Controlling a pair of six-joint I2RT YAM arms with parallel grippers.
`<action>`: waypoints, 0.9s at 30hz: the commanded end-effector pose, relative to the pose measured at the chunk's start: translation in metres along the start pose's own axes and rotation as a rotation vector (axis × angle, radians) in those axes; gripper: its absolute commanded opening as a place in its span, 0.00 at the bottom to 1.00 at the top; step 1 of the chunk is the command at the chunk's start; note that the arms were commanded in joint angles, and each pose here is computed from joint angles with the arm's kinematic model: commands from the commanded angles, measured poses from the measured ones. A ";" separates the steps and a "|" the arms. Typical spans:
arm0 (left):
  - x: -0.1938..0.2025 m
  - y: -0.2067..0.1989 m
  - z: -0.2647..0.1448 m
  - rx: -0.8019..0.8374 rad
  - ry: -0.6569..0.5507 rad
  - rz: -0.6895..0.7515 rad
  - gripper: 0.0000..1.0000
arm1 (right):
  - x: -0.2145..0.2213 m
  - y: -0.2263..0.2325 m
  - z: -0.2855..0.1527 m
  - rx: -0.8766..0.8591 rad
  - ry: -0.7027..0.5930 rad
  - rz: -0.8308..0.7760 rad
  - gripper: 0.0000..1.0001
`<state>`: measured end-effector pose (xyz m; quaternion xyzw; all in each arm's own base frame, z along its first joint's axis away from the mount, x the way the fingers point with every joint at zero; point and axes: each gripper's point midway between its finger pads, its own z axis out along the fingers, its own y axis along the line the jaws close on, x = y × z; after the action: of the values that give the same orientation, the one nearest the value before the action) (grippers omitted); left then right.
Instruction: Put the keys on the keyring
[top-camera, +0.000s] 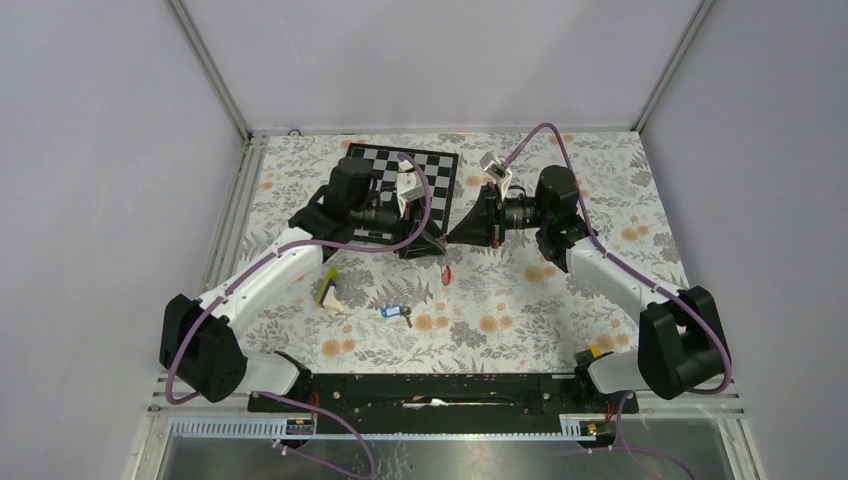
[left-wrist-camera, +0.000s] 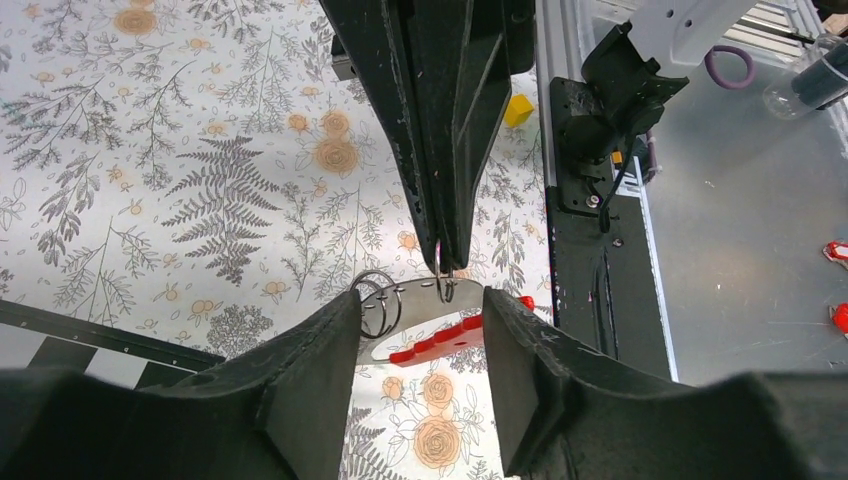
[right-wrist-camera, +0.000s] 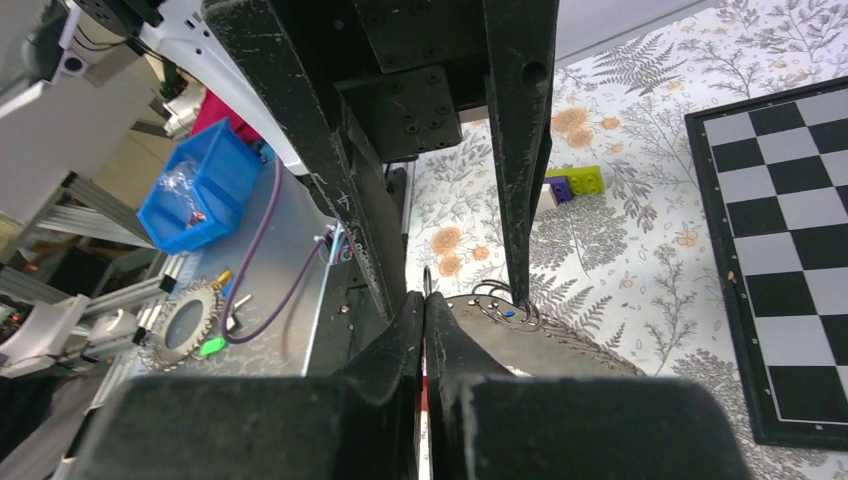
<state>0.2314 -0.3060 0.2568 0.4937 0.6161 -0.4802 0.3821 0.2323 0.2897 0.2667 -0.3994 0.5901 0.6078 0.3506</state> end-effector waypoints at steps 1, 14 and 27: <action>-0.021 -0.008 -0.004 0.045 -0.076 0.047 0.50 | -0.018 0.017 0.001 -0.063 -0.047 -0.043 0.00; -0.026 -0.008 -0.007 0.064 -0.100 0.047 0.31 | -0.008 0.012 0.001 -0.055 -0.043 -0.044 0.00; -0.025 -0.018 -0.011 0.116 -0.102 0.088 0.50 | -0.001 0.005 0.002 -0.040 -0.024 -0.046 0.00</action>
<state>0.2262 -0.3049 0.2659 0.4892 0.5899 -0.5196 0.3778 0.2312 0.2908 0.2682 -0.3912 0.5791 0.6200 0.3566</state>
